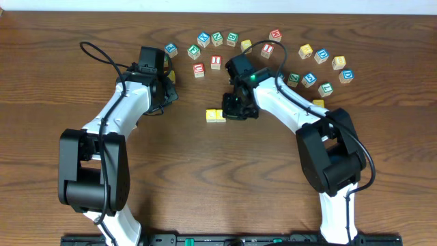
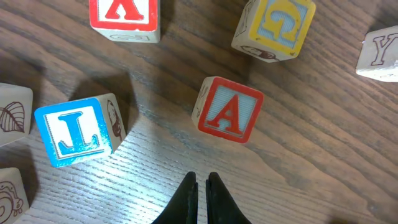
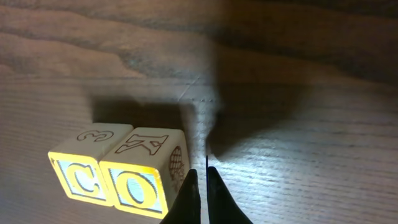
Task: Spell out CORL
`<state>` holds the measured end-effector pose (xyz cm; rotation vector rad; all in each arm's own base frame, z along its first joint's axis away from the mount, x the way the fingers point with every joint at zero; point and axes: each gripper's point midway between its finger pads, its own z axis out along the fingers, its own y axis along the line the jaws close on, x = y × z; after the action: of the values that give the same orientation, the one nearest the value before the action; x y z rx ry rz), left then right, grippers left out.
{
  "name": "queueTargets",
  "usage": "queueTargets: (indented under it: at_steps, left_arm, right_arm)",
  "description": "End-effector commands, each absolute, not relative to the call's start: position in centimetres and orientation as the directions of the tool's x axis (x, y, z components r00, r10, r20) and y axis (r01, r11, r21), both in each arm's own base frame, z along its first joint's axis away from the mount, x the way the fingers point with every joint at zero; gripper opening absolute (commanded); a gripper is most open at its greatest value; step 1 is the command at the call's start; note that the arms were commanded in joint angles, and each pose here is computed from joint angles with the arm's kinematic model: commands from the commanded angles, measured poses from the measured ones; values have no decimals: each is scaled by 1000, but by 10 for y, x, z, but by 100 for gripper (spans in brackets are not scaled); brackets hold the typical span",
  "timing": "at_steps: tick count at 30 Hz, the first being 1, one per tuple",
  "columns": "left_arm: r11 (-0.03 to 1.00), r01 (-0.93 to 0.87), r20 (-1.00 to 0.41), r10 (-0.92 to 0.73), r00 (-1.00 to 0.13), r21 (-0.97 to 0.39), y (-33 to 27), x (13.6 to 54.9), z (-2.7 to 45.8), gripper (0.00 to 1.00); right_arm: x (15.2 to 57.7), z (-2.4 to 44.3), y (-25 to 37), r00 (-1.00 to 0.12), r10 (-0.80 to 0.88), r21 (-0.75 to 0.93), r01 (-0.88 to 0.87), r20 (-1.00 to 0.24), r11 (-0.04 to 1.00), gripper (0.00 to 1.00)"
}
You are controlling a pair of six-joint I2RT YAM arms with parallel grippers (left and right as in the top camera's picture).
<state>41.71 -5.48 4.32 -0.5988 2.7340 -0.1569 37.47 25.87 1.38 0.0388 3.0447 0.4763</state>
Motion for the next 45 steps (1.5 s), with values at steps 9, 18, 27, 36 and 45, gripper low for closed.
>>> queueTargets:
  at_steps: [9,18,27,36,45]
  left_arm:
    - [906,-384,-305,-422,-854,-176,-54,416,45,7]
    - [906,-384,-305,-422,-854,-176,-54,416,45,7]
    - [906,-384,-305,-422,-854,-176,-54,416,45,7]
    - [939,-305,-339,-342,-876,-158,-54,420,50,8]
    - [970,-174,-499,-238,-834,-171,-54,422,123,8]
  right_arm:
    - [371,9,264,-998,43,308,27,-44,951,1]
    - [369,9,272,-998,27,314,9,-54,949,1]
    - [369,9,271,-998,28,313,10,-54,950,1]
    - [378,15,263,-995,45,287,16,-94,958,1]
    - [406,75,217,-972,63,286,-4,-226,958,10]
